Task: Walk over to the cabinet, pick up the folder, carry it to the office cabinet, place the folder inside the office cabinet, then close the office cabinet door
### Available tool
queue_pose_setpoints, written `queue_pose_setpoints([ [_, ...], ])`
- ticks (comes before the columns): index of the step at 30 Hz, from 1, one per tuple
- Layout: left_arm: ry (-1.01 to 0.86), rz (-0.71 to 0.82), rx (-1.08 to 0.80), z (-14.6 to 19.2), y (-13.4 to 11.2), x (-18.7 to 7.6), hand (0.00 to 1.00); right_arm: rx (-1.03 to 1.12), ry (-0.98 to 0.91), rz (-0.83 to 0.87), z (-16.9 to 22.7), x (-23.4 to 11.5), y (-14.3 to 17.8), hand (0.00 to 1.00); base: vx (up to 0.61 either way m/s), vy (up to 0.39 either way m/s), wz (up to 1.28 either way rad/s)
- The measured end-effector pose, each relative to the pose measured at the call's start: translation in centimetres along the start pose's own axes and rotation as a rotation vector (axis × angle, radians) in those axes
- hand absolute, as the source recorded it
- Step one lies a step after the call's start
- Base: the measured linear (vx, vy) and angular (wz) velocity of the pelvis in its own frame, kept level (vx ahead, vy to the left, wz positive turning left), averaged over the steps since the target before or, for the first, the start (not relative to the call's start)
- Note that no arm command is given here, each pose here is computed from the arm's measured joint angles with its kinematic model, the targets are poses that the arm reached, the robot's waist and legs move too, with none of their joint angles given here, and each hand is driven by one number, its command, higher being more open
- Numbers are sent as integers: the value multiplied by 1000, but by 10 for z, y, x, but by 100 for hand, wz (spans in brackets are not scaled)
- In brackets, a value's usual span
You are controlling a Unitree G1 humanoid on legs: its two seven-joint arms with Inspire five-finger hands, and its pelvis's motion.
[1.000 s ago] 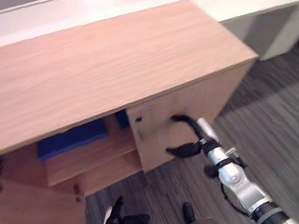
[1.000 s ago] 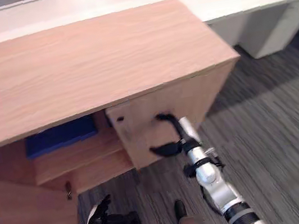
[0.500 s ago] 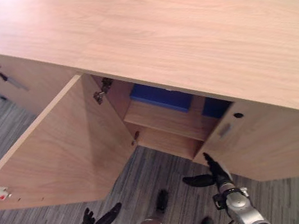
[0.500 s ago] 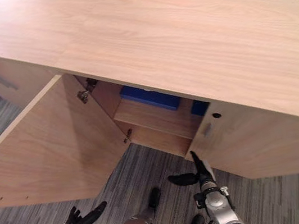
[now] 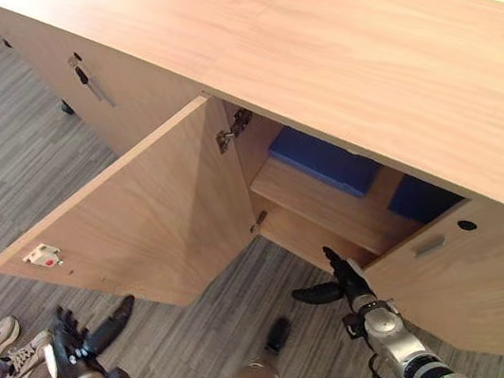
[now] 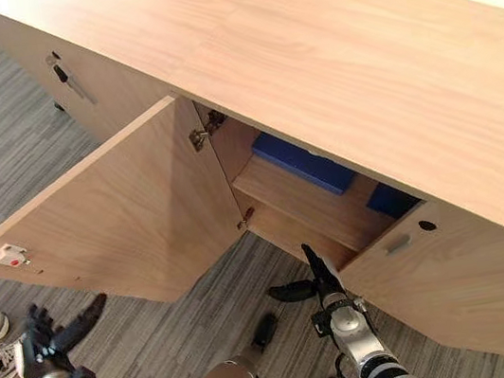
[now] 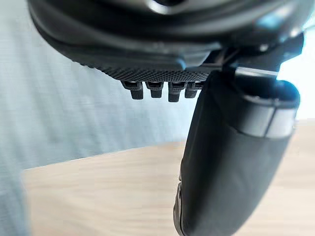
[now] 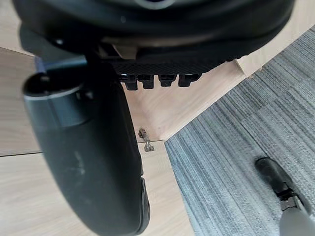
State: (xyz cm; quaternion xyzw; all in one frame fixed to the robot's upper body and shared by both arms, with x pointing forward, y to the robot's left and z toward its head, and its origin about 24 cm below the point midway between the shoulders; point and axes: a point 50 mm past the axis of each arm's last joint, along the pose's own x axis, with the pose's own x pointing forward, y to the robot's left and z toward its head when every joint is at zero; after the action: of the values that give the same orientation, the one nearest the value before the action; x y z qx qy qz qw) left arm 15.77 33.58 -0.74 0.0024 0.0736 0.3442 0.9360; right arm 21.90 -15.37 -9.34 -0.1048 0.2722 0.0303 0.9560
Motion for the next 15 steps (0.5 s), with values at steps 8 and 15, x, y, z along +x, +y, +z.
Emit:
queue_pose_setpoints([
  [8, -168, 28, 100, 51, 21, 28, 100, 16, 120, 8, -41, -23, 1, 100, -38, -25, -23],
  [15, -153, 39, 140, 50, 30, 24, 100, 45, 170, -12, -57, -32, -4, 100, -30, -17, -15],
])
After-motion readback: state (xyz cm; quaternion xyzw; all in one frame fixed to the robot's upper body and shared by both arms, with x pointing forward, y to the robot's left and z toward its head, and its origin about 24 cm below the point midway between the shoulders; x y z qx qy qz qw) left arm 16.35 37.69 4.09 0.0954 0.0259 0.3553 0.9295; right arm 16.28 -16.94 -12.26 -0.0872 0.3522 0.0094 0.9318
